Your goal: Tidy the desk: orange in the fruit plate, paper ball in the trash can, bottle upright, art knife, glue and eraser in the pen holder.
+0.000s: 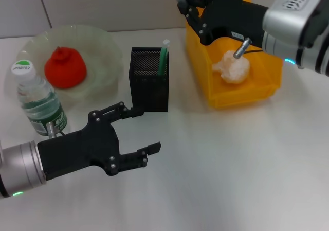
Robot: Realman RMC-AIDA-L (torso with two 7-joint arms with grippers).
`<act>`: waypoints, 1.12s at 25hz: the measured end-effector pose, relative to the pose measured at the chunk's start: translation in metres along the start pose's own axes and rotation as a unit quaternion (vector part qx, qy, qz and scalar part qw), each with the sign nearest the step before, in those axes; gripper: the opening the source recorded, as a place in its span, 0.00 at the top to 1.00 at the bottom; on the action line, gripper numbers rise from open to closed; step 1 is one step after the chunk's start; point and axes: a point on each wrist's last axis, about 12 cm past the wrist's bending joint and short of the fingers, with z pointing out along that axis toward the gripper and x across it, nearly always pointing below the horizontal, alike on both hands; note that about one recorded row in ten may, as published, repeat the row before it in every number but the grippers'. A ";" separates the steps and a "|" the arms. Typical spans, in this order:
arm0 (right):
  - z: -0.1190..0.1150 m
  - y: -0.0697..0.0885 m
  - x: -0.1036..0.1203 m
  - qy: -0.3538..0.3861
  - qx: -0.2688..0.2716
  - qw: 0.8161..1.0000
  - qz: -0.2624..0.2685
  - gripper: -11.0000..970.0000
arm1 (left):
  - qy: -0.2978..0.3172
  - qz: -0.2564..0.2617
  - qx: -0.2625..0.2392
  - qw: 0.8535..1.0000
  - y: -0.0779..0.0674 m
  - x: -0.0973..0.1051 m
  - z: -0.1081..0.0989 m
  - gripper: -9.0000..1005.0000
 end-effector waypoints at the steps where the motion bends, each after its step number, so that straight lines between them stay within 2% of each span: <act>1: -0.002 0.000 0.000 -0.009 -0.004 1.000 0.002 0.87 | 0.000 0.000 0.000 1.000 0.000 0.000 0.000 0.22; 10: -0.026 -0.018 0.014 -0.070 -0.007 0.996 0.052 0.87 | -0.008 0.002 -0.006 1.000 -0.001 0.001 -0.001 0.22; 13: -0.026 -0.021 0.018 -0.073 -0.011 0.995 0.063 0.87 | -0.011 0.004 -0.008 1.000 -0.001 0.001 -0.001 0.22; 28: 0.019 -0.018 0.025 -0.062 -0.067 0.991 0.100 0.87 | -0.017 0.009 -0.004 1.000 -0.003 0.001 0.003 0.22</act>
